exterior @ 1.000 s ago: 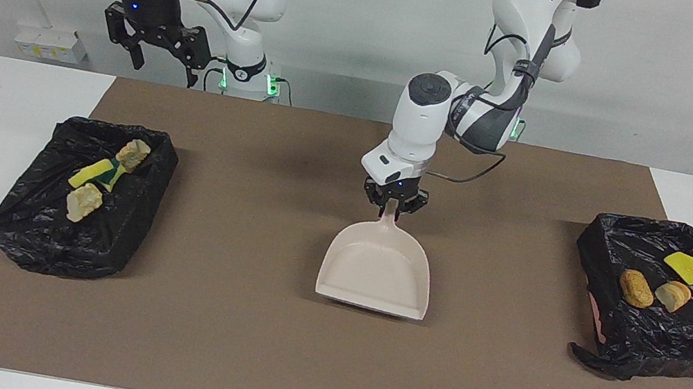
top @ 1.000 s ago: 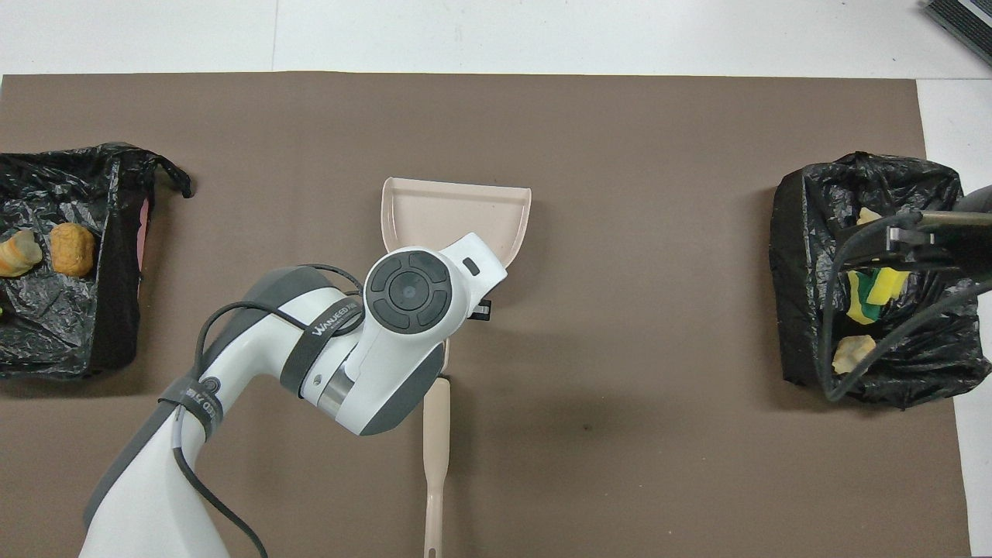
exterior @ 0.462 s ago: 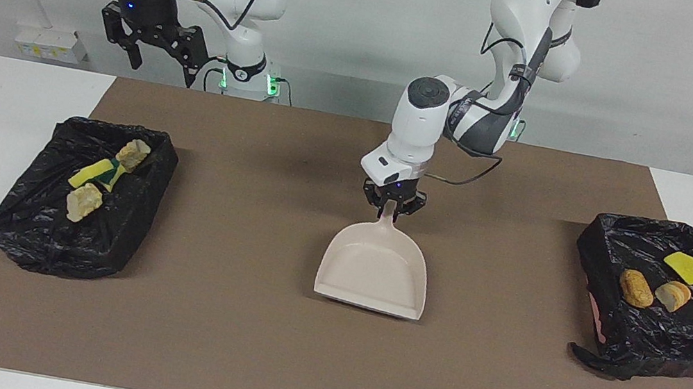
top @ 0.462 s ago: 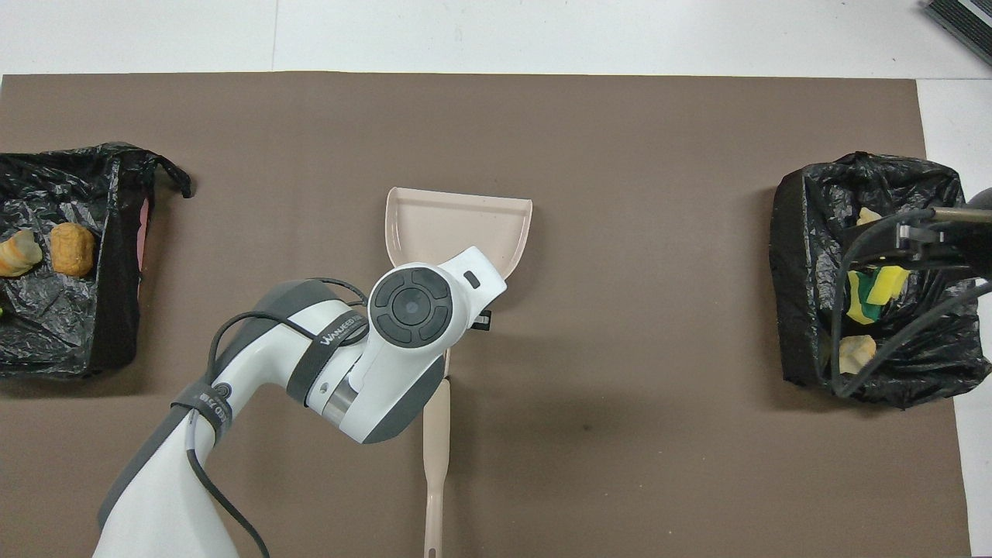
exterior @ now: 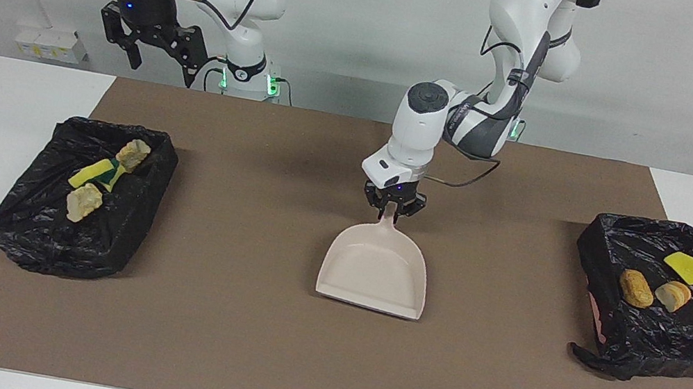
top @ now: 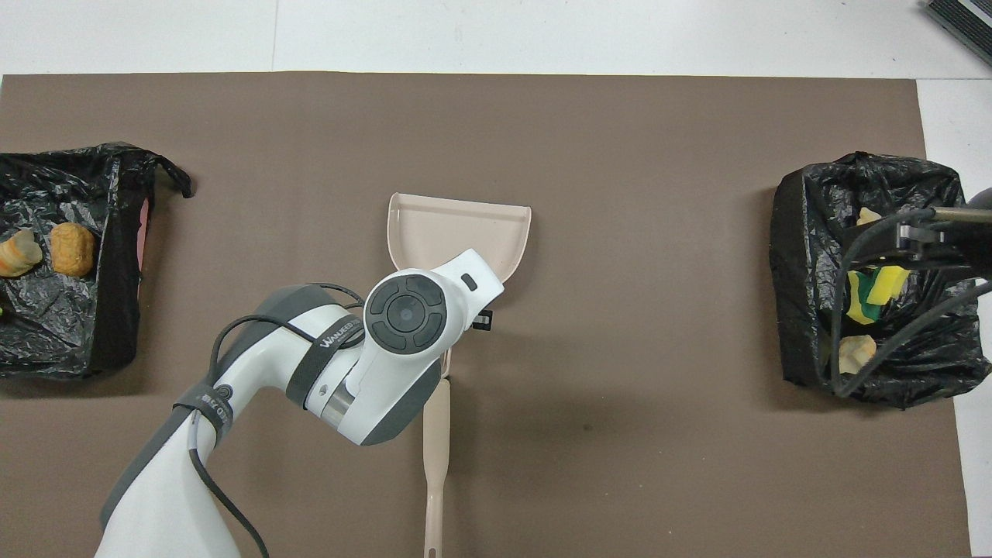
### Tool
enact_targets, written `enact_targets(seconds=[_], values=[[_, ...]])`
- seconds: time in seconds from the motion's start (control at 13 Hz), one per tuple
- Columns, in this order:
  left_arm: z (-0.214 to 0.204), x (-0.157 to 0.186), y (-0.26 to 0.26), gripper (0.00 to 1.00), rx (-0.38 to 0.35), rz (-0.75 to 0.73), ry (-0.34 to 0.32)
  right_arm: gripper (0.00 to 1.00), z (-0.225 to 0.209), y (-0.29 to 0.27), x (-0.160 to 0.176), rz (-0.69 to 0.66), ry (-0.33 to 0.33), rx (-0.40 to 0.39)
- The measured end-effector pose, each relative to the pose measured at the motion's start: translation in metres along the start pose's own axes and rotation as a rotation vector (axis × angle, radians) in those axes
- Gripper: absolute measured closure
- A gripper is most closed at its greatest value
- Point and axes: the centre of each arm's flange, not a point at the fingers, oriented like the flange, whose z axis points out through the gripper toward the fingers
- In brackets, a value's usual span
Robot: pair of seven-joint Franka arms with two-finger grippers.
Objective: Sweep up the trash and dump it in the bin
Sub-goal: 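Lower the dustpan onto the table with the left gripper, then open the left gripper and withdraw it toward the bin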
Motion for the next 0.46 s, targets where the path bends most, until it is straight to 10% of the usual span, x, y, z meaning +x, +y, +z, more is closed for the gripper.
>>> enact_targets(seconds=[0.15, 0.46], values=[[-0.013, 0.013, -0.017, 0.00, -0.001, -0.034, 0.023, 0.00, 0.000, -0.001, 0.000, -0.001, 0.000, 0.000], [-0.046, 0.041, -0.088, 0.00, 0.023, -0.067, 0.025, 0.00, 0.001, 0.014, 0.003, 0.026, -0.002, 0.000]])
